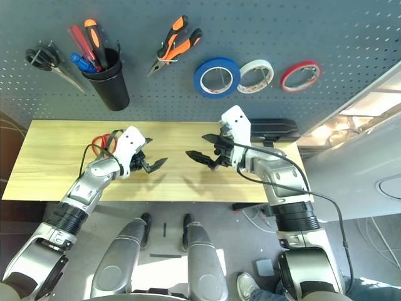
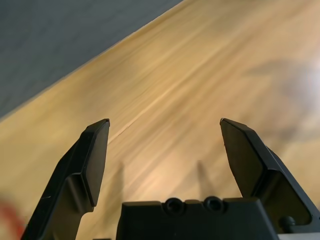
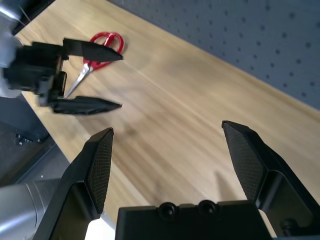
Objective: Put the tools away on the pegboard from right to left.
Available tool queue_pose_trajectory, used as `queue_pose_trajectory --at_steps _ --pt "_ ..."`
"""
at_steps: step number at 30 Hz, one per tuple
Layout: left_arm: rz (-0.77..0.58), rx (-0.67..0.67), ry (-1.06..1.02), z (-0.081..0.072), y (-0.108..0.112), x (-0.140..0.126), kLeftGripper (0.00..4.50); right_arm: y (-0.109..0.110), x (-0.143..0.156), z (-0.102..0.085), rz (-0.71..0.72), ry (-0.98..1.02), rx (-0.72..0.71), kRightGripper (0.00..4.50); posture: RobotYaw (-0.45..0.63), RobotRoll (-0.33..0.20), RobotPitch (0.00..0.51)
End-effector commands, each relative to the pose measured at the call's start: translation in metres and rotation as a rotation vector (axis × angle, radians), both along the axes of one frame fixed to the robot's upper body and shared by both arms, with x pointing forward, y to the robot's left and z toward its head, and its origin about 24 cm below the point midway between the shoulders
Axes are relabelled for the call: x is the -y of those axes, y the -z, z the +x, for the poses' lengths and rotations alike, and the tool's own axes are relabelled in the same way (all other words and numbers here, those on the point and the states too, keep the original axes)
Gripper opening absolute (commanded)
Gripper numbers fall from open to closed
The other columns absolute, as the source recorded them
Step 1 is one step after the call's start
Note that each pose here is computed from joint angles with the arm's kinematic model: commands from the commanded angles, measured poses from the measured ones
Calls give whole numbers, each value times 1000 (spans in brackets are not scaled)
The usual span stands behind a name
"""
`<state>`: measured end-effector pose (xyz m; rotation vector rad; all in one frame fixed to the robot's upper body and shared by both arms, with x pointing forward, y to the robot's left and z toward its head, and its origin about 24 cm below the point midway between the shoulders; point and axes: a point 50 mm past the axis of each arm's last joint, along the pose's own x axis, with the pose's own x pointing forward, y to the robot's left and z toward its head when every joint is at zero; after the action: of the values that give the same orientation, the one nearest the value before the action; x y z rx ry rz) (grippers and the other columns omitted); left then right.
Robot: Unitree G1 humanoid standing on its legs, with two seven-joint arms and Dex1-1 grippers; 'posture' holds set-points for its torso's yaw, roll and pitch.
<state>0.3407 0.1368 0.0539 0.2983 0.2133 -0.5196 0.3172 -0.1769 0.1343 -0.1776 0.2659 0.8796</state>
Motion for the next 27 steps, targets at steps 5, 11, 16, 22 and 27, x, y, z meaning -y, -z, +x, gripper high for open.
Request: queue_pose_trajectory --at_steps 5,11,16,22,27 --pt "-81 -68 -423 13 10 -49 4489 1 -19 0 6 -46 -20 4500 111 0 333" --pt "-81 -108 -534 20 10 -64 4489 -4 -29 1 27 -68 -14 4500 113 0 332" --pt "-75 -124 -543 22 12 -66 4489 -5 -31 1 28 -70 -14 4500 113 0 332" --pt "-75 -124 -543 22 12 -66 4489 -5 -31 1 28 -69 -15 4500 113 0 332" --pt "-7 -157 -570 32 14 -68 4489 -19 -49 -2 68 -103 24 4500 82 0 334"
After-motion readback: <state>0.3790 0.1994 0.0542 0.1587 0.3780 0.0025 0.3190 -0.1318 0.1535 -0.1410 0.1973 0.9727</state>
